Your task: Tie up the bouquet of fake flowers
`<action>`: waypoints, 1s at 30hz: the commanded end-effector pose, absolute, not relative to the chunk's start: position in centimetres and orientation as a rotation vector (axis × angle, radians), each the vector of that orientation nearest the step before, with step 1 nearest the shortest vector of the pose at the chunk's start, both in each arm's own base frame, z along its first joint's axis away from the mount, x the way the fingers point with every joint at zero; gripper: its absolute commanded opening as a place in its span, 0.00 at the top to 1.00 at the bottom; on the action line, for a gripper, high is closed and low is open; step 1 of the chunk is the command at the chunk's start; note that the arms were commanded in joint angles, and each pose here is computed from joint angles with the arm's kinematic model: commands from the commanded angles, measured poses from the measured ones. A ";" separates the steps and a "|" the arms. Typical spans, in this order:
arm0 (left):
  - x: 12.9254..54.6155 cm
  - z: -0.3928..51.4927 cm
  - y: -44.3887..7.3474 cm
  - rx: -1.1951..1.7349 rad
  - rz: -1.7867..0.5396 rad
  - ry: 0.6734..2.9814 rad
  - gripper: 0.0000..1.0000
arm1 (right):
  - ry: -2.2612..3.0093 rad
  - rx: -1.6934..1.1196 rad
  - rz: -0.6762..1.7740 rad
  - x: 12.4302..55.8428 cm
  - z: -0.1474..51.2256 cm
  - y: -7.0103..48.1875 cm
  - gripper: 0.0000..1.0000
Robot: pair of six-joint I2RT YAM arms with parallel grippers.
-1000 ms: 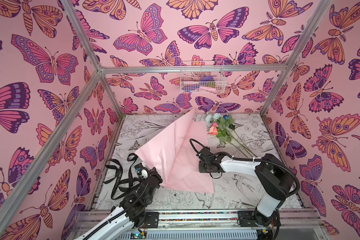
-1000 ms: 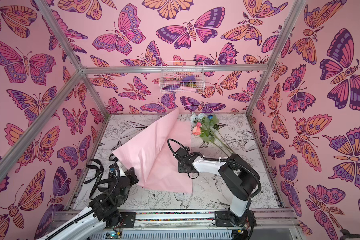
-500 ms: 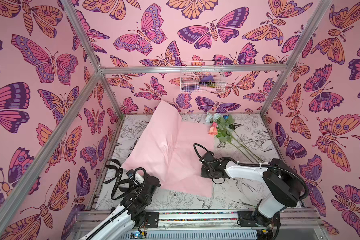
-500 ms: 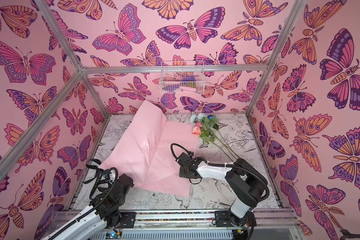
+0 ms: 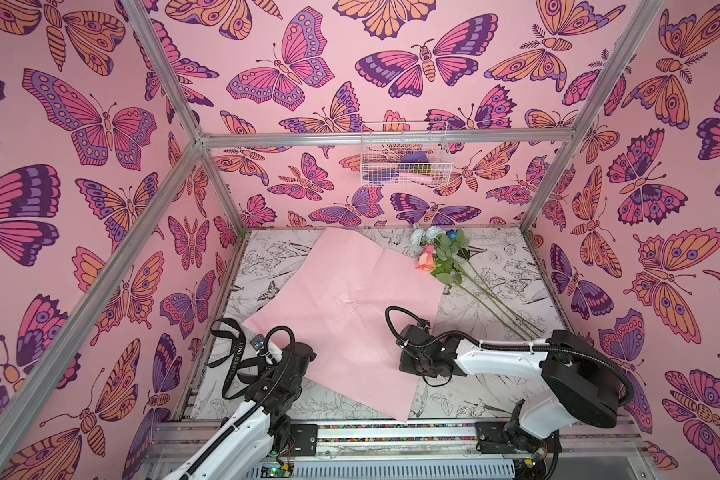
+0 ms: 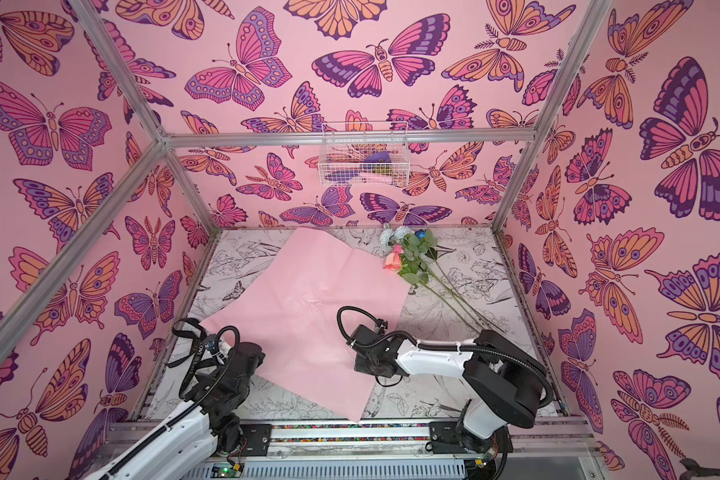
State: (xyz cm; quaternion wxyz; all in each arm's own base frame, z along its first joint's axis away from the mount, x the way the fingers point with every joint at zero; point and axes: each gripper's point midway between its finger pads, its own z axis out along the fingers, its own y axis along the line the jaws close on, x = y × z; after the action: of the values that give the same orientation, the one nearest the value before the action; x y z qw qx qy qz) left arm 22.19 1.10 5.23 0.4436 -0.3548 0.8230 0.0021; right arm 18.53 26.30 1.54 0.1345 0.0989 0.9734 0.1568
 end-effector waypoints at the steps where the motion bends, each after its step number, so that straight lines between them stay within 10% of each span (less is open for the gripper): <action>1: 24.3 6.8 0.3 -0.813 -0.035 2.040 0.99 | 2.890 0.367 0.336 16.4 0.1 23.6 0.97; 25: 30.9 5.7 -4.8 -0.680 -0.218 2.157 1.00 | 2.803 0.429 0.189 17.3 2.1 18.3 0.95; 30: 29.6 5.4 -3.7 -0.693 -0.181 2.142 0.99 | 2.688 0.316 0.228 19.9 6.0 18.0 0.70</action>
State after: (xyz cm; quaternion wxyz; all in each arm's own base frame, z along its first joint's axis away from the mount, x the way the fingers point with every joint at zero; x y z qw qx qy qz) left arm 30.55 -4.67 5.78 0.4228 -0.2715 0.8604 -0.0846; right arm 18.34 18.53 3.53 0.1654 0.1434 0.9715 0.0906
